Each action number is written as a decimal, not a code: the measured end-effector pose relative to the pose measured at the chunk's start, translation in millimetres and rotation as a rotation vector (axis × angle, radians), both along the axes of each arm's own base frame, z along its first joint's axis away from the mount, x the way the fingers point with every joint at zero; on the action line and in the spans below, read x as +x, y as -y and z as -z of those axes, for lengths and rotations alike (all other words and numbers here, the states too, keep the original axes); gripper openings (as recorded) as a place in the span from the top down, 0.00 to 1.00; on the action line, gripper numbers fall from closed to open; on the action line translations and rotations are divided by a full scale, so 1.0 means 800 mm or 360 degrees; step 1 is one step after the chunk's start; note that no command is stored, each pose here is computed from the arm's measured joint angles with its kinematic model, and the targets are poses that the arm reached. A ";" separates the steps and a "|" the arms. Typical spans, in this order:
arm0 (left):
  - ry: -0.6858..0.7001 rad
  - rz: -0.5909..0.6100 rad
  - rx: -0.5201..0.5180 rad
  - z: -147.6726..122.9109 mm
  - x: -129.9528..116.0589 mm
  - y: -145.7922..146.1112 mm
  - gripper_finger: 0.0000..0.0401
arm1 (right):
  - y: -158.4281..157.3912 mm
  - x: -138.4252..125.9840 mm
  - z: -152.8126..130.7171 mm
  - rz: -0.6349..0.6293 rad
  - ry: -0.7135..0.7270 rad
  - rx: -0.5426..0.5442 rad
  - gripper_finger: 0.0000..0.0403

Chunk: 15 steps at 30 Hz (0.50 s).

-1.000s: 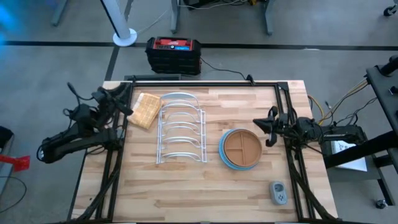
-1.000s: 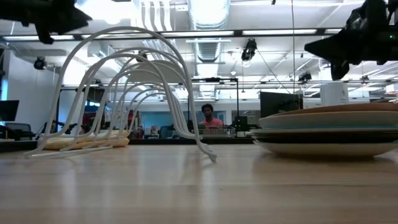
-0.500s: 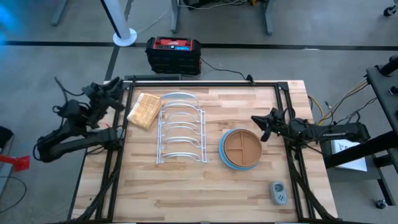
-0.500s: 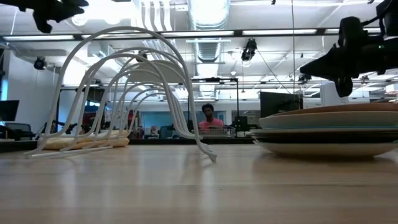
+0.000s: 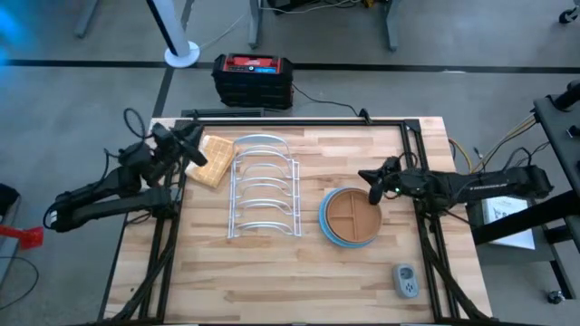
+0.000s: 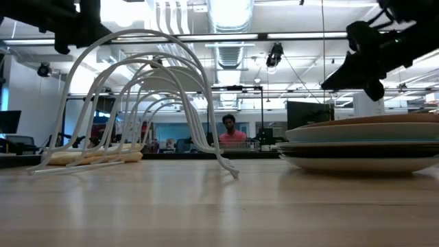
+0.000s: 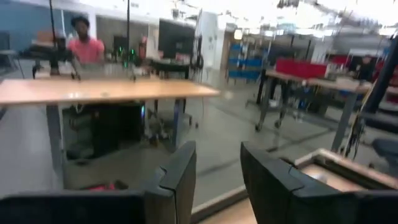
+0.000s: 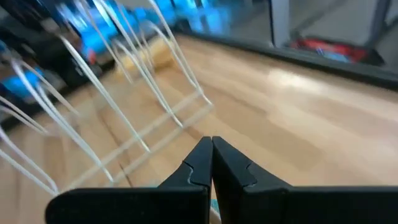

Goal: Sort dishes
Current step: Put the brown plate into the dishwasher rack

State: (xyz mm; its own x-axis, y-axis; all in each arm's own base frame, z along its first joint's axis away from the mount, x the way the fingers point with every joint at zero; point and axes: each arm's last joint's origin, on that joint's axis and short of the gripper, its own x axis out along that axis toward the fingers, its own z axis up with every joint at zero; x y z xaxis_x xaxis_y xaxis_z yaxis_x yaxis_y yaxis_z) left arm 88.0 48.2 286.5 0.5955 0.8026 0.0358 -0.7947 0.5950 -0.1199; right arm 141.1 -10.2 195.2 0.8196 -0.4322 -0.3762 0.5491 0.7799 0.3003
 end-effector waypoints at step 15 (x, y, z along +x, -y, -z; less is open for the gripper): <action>-0.0063 -0.0011 -0.0284 0.023 0.006 -0.002 0.71 | -0.008 0.020 -0.034 -0.0120 -0.0615 0.0420 0.82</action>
